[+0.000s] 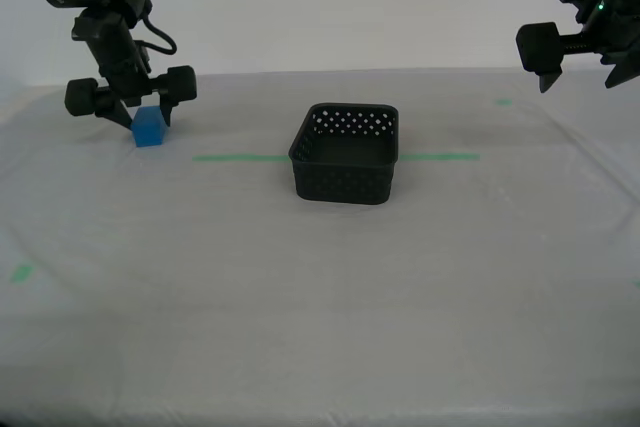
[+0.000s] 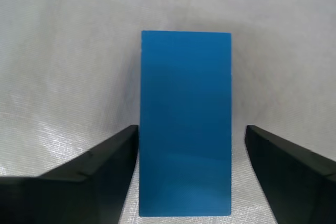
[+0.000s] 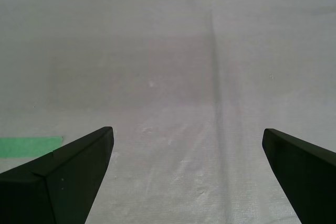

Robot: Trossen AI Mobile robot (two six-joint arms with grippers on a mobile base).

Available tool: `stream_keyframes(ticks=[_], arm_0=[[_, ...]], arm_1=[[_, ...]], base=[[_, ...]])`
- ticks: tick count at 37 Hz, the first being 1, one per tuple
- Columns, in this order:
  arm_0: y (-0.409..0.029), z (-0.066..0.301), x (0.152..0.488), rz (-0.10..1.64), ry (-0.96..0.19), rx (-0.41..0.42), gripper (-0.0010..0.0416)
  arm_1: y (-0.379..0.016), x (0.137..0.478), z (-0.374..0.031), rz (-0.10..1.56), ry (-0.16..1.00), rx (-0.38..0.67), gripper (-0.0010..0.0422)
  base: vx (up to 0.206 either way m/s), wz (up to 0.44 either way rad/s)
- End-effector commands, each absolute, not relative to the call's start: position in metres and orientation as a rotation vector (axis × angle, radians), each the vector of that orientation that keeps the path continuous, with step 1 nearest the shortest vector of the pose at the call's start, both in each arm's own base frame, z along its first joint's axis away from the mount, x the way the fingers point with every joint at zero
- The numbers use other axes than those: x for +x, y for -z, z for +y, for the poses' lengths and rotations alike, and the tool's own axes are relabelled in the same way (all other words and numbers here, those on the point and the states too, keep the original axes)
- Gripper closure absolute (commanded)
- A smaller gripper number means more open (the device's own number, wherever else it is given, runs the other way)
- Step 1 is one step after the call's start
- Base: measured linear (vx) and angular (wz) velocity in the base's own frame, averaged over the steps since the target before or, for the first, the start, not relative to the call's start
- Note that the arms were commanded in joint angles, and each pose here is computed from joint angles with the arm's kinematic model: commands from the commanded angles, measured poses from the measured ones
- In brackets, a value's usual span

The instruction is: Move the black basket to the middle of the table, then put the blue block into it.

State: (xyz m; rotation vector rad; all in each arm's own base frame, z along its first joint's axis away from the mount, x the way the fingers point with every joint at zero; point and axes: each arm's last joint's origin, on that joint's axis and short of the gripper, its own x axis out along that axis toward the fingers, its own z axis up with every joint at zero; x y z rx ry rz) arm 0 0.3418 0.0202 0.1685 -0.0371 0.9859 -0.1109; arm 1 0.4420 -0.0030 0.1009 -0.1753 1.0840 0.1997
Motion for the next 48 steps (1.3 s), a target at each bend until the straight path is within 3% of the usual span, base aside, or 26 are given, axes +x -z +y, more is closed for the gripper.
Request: stream_keyframes(ticks=[1,19,29,48], arm_0=[[-0.169,0.021,0.342,0.983,0.108,-0.038,0.0007],[-0.169,0.021,0.342,0.983,0.108,-0.038,0.0007],[-0.169,0.021,0.342,0.983,0.108,-0.038,0.0007],[-0.169,0.021,0.342,0.983,0.108,-0.038,0.0007]], arm_1=[[-0.101,0.442,-0.002,1.082,-0.219,-0.161,0.0197],[-0.102,0.441,-0.002,1.085,-0.223,-0.165,0.0418],[-0.106,0.440,-0.002,1.094,-0.224,-0.163,0.0411],[-0.160,0.422,-0.007,1.103,-0.216,-0.155,0.0413]], base=[[0.000,0.000],[0.000,0.000],[0.000,0.000],[0.000,0.000]])
